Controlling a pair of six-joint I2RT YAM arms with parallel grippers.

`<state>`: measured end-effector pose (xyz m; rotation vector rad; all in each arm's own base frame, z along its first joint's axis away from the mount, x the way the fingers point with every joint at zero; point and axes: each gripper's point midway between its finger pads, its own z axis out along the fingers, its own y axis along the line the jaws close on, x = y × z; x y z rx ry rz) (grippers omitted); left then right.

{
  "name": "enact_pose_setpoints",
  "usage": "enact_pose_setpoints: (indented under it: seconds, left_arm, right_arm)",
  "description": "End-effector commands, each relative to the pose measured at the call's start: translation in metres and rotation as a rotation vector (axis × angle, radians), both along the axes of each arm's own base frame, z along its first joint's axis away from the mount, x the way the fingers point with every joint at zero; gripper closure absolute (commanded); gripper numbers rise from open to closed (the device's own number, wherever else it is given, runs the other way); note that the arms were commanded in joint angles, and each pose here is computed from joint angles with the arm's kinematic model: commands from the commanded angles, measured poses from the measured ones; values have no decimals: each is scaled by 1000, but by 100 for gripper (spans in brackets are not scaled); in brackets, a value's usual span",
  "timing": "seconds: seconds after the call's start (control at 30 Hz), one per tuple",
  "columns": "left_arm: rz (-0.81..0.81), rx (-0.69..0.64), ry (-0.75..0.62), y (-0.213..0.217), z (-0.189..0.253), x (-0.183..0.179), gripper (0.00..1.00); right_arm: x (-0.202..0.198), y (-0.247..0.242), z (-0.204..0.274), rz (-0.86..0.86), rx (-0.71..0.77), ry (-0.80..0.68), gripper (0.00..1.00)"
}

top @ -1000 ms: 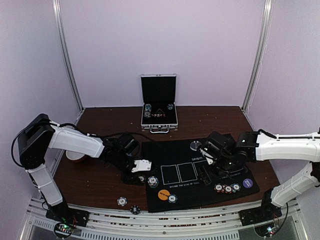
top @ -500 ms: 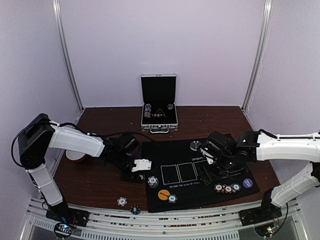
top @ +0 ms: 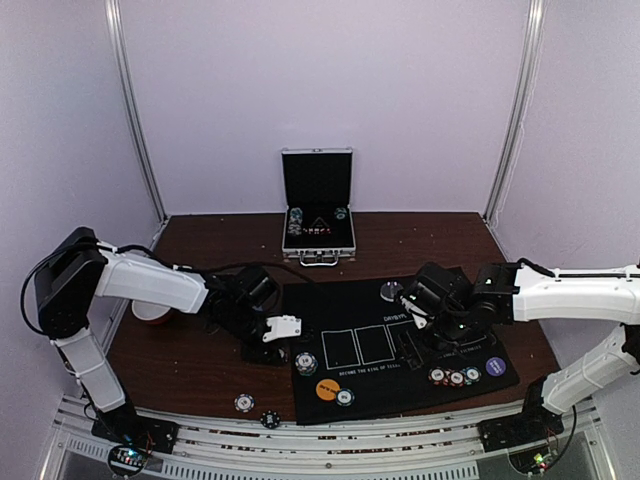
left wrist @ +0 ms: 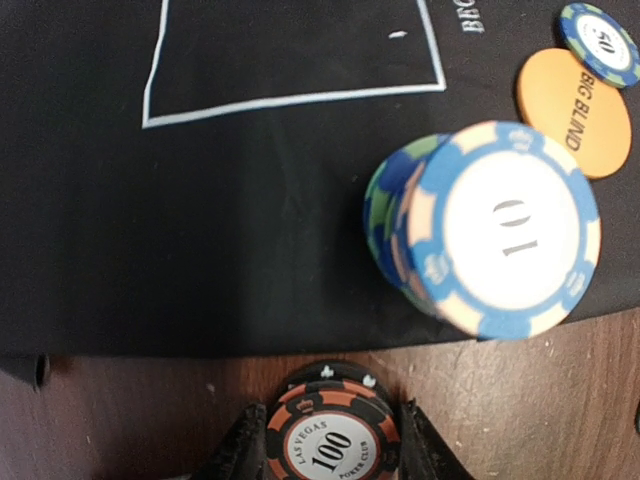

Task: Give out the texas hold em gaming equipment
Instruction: Pick up the pile of poker chips from the pile of poker chips, then adjust the poker chips pile.

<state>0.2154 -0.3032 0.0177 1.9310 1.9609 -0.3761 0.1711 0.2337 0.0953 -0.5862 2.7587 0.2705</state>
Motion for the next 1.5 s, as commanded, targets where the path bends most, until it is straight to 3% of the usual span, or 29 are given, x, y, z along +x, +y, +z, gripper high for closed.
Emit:
enact_pose_setpoints:
  seconds: [0.0, 0.3, 0.6, 1.13, 1.47]
  left_arm:
    - [155, 47, 34, 24, 1, -5, 100]
    - [367, -139, 7, 22, 55, 1, 100]
    - [425, -178, -5, 20, 100, 1, 100]
    - [355, 7, 1, 16, 19, 13, 100]
    - [328, -58, 8, 7, 19, 10, 99]
  right_arm:
    - [0, -4, 0, -10, -6, 0, 28]
    - [1, 0, 1, 1, -2, -1, 28]
    - [8, 9, 18, -2, 62, -40, 27]
    - [8, 6, 24, -5, 75, -51, 27]
    - [7, 8, 20, 4, 71, -38, 27]
